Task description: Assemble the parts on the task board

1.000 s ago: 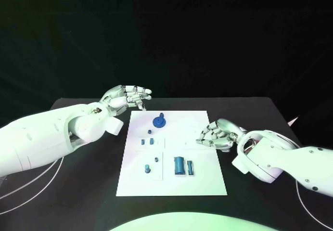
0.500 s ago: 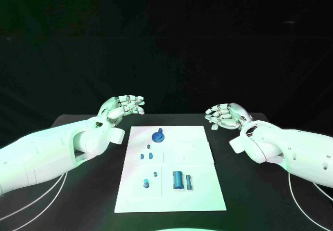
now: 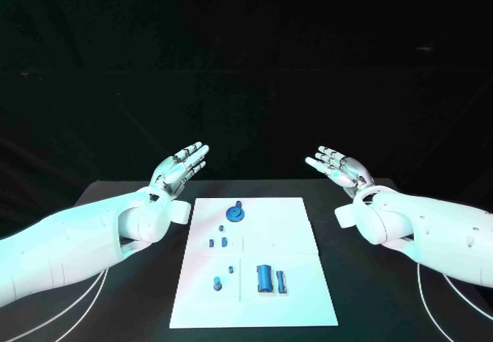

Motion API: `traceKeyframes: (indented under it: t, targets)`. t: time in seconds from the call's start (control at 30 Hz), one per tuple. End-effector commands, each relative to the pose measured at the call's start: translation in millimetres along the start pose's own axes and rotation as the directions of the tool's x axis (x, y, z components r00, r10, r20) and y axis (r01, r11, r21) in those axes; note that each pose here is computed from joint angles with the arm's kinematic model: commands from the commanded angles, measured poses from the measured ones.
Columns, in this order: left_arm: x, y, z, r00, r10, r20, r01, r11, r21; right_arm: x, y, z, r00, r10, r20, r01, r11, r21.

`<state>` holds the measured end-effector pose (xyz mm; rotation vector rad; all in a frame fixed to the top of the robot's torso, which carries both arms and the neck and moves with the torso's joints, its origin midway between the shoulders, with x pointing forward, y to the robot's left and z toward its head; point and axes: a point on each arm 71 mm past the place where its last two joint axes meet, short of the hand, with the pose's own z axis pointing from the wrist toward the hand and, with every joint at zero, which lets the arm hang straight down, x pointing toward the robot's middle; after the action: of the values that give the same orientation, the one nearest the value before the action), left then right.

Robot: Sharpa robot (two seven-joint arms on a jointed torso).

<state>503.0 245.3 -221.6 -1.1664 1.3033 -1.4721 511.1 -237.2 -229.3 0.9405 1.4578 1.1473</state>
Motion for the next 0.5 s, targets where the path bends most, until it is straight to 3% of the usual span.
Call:
traceKeyframes:
  t: [0.03, 0.27, 0.5]
  targets:
    - [8.5, 1.5, -2.9, 0.998, 0.03, 0.055, -0.03, 1.0, 0.002, 13.0, 4, -9.4, 0.995, 0.076, 0.069, -0.074, 0.997, -0.027]
    - [36.4, 6.4, -15.1, 0.988, 0.07, 0.137, -0.069, 0.998, -0.013, 42.2, 13, -32.5, 0.967, 0.215, 0.14, -0.212, 0.977, -0.037]
    - [55.8, 8.4, -25.8, 0.976, 0.1, 0.193, -0.097, 0.995, -0.026, 50.5, 16, -40.6, 0.954, 0.253, 0.163, -0.251, 0.967, -0.036]
